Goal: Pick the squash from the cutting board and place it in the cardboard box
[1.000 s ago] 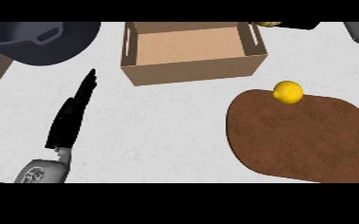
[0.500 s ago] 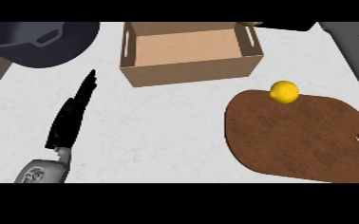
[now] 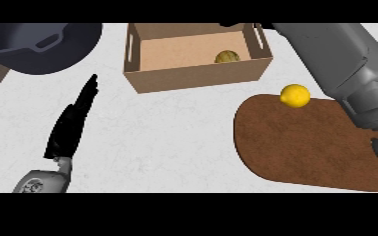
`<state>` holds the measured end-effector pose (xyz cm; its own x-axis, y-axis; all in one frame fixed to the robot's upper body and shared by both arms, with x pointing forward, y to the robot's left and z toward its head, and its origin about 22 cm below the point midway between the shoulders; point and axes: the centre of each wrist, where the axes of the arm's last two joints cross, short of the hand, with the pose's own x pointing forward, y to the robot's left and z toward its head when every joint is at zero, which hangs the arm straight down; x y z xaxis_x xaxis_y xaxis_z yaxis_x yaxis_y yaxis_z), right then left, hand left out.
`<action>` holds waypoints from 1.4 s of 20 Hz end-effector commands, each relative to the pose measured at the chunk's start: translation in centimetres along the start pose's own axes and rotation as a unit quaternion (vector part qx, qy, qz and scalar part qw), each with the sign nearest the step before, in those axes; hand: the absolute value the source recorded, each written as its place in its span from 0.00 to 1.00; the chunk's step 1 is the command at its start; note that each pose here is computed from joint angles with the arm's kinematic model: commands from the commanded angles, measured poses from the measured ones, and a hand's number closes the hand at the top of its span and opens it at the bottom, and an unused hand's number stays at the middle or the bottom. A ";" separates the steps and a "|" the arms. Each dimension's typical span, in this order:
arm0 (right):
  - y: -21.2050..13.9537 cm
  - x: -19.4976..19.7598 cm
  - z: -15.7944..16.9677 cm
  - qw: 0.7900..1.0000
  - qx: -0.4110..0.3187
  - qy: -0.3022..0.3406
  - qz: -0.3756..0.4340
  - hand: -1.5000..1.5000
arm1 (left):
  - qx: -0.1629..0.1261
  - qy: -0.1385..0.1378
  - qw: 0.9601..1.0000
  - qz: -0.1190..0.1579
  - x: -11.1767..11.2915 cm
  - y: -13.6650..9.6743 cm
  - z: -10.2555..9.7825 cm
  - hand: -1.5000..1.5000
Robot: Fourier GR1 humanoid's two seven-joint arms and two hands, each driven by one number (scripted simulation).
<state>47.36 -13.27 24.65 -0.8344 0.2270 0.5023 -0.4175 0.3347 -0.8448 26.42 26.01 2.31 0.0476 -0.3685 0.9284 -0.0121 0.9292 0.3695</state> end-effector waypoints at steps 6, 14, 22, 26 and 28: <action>5.8 -0.2 -4.8 0.997 0.083 0.005 0.000 1.00 | 0.003 -0.003 1.000 -0.006 0.7 0.3 -0.2 0.50; 12.1 -0.8 -6.6 0.993 0.102 0.050 -0.036 0.00 | 0.006 0.006 1.000 0.003 0.8 -1.3 0.6 0.50; 12.3 -2.1 -5.1 0.981 -0.011 0.042 -0.189 0.00 | 0.005 0.001 1.000 -0.007 -0.6 -1.2 0.7 0.50; 9.7 -2.0 -4.6 0.962 -0.073 0.043 -0.259 0.00 | 0.008 -0.001 1.000 -0.007 -0.1 0.2 0.3 0.50; 7.2 -1.4 -4.5 0.950 -0.096 0.037 -0.294 0.00 | 0.005 -0.004 1.000 0.000 0.3 0.0 -0.2 0.50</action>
<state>46.53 -5.78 16.72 -0.5318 0.1082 0.8399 -0.6980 0.5057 -0.5070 26.24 25.74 1.97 0.0496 -0.3728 0.9266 -0.0235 0.9270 0.3742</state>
